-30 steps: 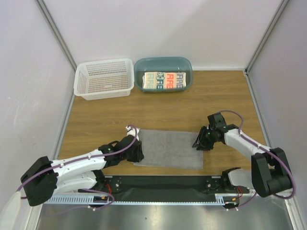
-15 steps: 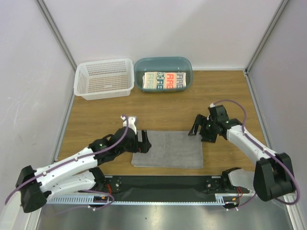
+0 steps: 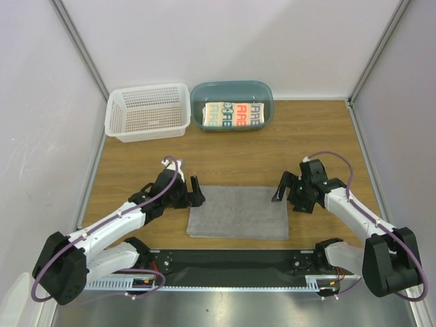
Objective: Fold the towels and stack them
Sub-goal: Fold the towel, then neatly place the folded towel into the bin
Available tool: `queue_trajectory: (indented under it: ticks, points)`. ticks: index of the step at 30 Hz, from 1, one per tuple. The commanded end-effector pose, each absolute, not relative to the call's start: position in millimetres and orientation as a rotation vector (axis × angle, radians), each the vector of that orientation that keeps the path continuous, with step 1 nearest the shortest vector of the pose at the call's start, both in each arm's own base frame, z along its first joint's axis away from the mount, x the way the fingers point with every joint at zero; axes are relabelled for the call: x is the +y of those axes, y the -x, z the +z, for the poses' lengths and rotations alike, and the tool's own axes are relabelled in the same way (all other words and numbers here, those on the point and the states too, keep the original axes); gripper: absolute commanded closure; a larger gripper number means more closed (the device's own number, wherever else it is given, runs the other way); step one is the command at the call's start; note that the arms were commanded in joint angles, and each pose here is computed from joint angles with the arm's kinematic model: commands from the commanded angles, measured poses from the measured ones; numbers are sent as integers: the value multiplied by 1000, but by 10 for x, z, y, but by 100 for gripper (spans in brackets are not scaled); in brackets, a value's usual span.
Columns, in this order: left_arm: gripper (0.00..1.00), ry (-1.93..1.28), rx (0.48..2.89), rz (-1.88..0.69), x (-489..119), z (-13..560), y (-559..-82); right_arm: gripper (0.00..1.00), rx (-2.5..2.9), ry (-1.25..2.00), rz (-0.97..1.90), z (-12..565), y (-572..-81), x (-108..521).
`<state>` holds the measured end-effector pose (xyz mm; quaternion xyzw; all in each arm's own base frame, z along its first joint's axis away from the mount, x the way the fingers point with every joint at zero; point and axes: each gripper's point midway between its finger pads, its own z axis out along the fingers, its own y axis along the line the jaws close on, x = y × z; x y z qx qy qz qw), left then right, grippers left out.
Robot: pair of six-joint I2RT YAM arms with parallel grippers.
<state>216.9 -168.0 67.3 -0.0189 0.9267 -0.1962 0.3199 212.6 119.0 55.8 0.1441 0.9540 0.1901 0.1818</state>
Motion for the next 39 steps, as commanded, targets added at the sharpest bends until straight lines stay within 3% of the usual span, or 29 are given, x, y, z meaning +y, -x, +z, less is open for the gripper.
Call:
queue_trajectory:
  ticks: [1,11,17,20,21,23,24,26,27,29,39]
  points:
    - [2,-24,2384,-699,-1939,732,-2193,1,2676,-464,567,517,-2098,1211]
    - [8,13,2547,-709,-1890,224,-1912,2,2794,-487,559,178,-1816,1239]
    - [17,54,2592,-730,-1870,45,-1783,7,2811,-506,585,75,-1738,1282]
    - [30,44,2602,-703,-1835,-16,-1769,17,2812,-500,587,47,-1723,1305]
    - [40,45,2592,-690,-1822,-22,-1795,29,2813,-497,592,39,-1719,1312]
    - [46,40,2594,-678,-1808,-56,-1797,43,2810,-490,611,32,-1721,1338]
    - [61,30,2564,-690,-1839,-28,-1856,55,2816,-487,610,22,-1715,1342]
    - [75,19,2552,-701,-1873,-25,-1888,72,2816,-483,617,26,-1728,1354]
    - [93,2,2536,-708,-1895,0,-1926,87,2807,-476,619,46,-1755,1359]
    - [97,-27,2503,-694,-1929,85,-2039,100,2777,-459,614,125,-1853,1367]
    - [100,-84,2160,-514,-1789,1118,-2838,100,2480,-321,609,1110,-2773,1494]
